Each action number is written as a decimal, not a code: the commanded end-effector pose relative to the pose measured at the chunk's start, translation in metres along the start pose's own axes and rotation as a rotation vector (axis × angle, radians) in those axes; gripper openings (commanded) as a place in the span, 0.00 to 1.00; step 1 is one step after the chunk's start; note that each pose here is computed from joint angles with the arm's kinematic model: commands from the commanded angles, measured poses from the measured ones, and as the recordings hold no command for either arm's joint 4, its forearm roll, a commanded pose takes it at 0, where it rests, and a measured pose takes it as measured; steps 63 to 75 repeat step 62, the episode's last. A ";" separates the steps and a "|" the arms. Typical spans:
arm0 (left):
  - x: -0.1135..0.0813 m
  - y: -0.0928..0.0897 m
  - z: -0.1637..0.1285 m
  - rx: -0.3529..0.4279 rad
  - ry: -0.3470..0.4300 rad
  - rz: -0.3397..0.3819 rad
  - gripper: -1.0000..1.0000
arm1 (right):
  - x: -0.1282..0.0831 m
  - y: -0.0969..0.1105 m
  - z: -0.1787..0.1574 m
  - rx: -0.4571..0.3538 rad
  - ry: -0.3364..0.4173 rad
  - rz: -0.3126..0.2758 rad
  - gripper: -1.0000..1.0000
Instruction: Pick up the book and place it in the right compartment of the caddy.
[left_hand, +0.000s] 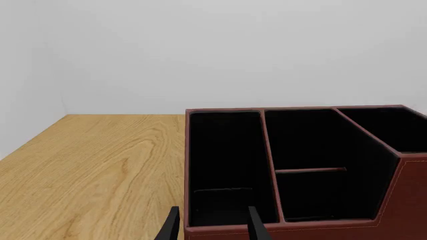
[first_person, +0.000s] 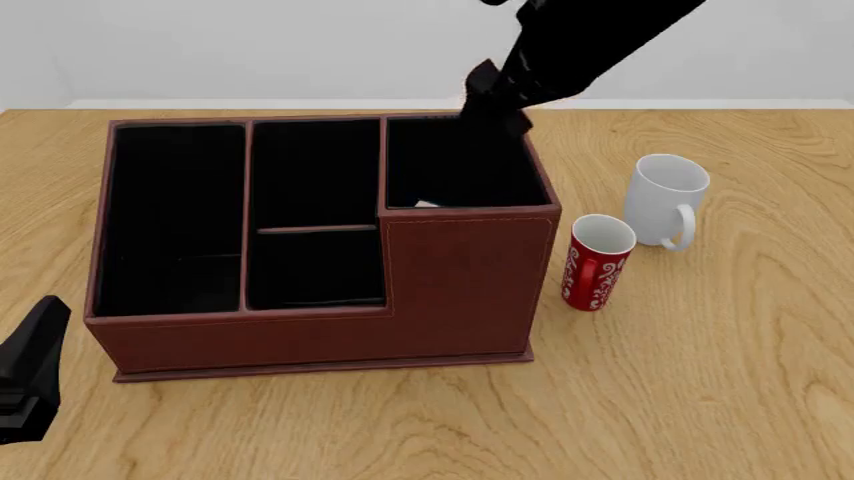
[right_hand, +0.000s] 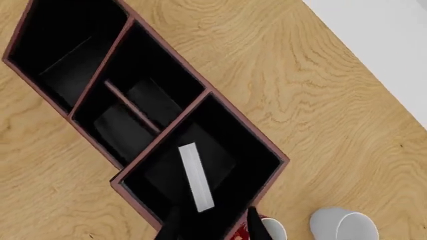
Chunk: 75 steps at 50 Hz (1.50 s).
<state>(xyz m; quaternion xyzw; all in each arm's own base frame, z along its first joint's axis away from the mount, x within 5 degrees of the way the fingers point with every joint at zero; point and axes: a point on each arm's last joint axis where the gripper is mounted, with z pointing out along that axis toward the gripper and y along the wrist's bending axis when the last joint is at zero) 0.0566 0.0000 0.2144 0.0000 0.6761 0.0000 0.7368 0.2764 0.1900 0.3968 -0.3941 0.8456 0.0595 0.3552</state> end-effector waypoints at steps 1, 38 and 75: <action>0.000 0.000 0.000 0.000 0.000 0.000 1.00 | 0.022 0.004 -0.026 0.037 -0.120 0.025 1.00; 0.000 0.000 0.000 0.000 0.000 0.000 1.00 | 0.155 -0.002 -0.059 0.426 -0.605 -0.006 1.00; 0.000 0.000 0.000 0.000 0.000 0.000 1.00 | 0.255 -0.013 0.005 0.651 -0.656 0.161 1.00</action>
